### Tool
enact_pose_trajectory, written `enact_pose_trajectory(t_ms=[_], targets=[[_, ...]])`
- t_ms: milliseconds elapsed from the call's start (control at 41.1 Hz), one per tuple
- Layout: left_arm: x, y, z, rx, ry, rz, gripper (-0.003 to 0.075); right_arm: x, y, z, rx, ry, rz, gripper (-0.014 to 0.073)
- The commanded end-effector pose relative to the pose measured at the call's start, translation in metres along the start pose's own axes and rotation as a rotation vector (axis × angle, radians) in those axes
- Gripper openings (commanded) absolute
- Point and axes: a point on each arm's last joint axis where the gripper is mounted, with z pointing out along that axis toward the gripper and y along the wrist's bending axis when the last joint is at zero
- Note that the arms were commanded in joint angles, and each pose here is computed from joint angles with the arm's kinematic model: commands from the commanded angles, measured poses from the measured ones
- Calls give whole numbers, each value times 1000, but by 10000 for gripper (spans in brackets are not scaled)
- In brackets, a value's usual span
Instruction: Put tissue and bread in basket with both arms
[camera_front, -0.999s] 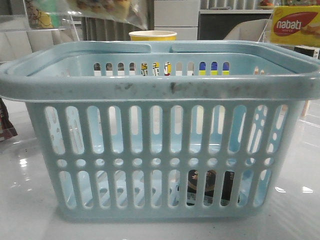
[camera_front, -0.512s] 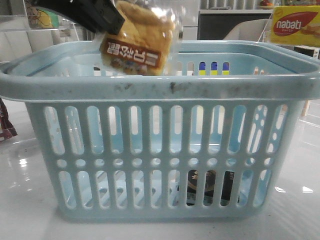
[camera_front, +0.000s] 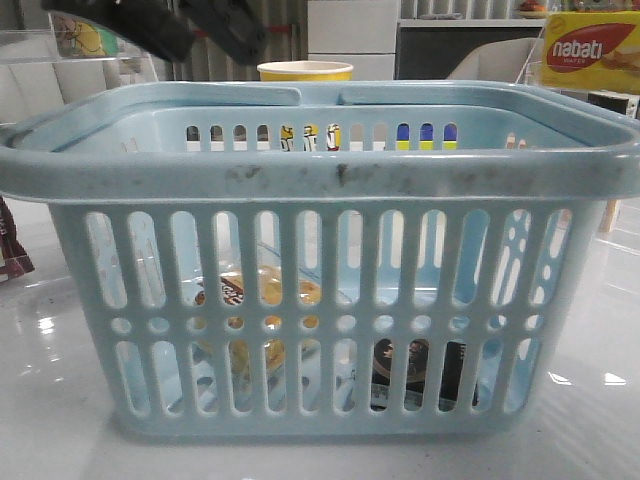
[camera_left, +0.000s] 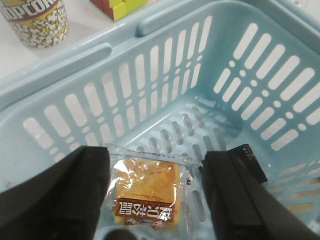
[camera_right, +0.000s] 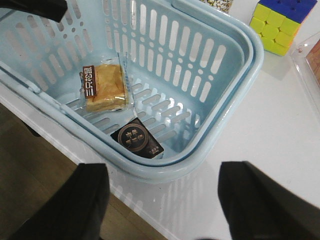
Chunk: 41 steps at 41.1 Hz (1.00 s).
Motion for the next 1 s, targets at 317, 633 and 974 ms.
enact_pose_trajectory(t_ms=[317, 633, 974], targets=[[-8, -11, -121, 8, -240, 52, 476, -12, -1, -7, 6, -99, -17, 561], [28, -15, -165, 22, -219, 66, 476, -12, -1, -7, 6, -99, -17, 561], [57, -14, -154, 19, -193, 59, 476, -11, -1, -7, 6, -91, -17, 561]])
